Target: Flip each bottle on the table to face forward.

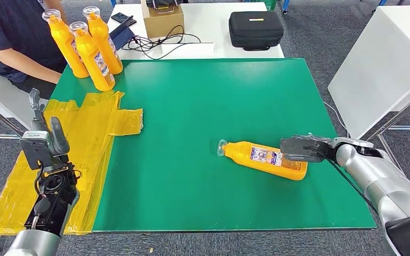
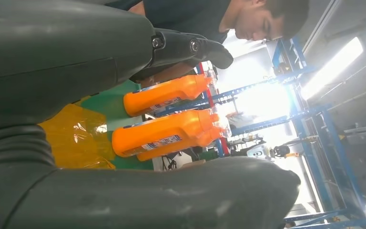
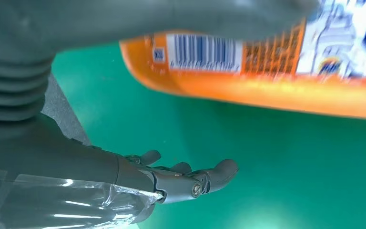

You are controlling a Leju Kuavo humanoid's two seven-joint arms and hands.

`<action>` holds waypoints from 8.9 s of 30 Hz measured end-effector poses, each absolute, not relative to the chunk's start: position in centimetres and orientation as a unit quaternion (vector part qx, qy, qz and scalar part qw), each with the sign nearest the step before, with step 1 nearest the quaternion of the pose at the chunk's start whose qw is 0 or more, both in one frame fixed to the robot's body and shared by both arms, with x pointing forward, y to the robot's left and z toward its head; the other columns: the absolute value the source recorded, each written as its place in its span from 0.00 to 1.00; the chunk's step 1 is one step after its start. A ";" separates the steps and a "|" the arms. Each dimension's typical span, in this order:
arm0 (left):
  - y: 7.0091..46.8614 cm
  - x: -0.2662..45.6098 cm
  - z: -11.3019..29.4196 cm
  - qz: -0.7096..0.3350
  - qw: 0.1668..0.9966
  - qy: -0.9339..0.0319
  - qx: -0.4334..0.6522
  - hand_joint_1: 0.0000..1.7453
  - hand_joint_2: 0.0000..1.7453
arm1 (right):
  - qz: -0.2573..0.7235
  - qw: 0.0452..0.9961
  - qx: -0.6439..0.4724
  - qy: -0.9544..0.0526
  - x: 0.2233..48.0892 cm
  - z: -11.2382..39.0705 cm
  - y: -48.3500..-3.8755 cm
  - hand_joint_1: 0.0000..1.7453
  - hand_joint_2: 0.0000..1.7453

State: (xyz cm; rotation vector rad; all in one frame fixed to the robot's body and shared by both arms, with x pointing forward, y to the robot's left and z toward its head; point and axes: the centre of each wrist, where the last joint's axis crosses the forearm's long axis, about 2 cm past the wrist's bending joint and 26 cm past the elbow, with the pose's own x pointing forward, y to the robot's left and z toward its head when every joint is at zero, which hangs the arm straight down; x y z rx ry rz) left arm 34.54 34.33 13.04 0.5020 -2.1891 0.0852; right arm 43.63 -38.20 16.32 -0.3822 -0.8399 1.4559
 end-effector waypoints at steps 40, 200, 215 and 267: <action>33.4 35.1 13.6 0.036 0.426 -0.883 0.194 0.00 0.00 | 0.652 0.602 -0.124 -0.443 46.8 20.8 -26.9 0.00 1.00; 15.9 38.9 16.4 0.144 0.524 -0.689 -0.479 0.00 1.00 | 0.458 0.588 -0.131 -0.653 38.3 20.5 -2.2 1.00 1.00; 15.5 38.6 16.1 0.145 0.530 -0.681 -0.484 0.00 1.00 | 0.472 0.562 -0.133 -0.666 38.1 21.3 -1.6 1.00 1.00; 20.4 37.0 15.4 0.154 0.495 -0.819 -0.245 1.00 1.00 | 0.467 0.486 -0.148 -0.724 41.0 23.6 -4.2 0.00 0.00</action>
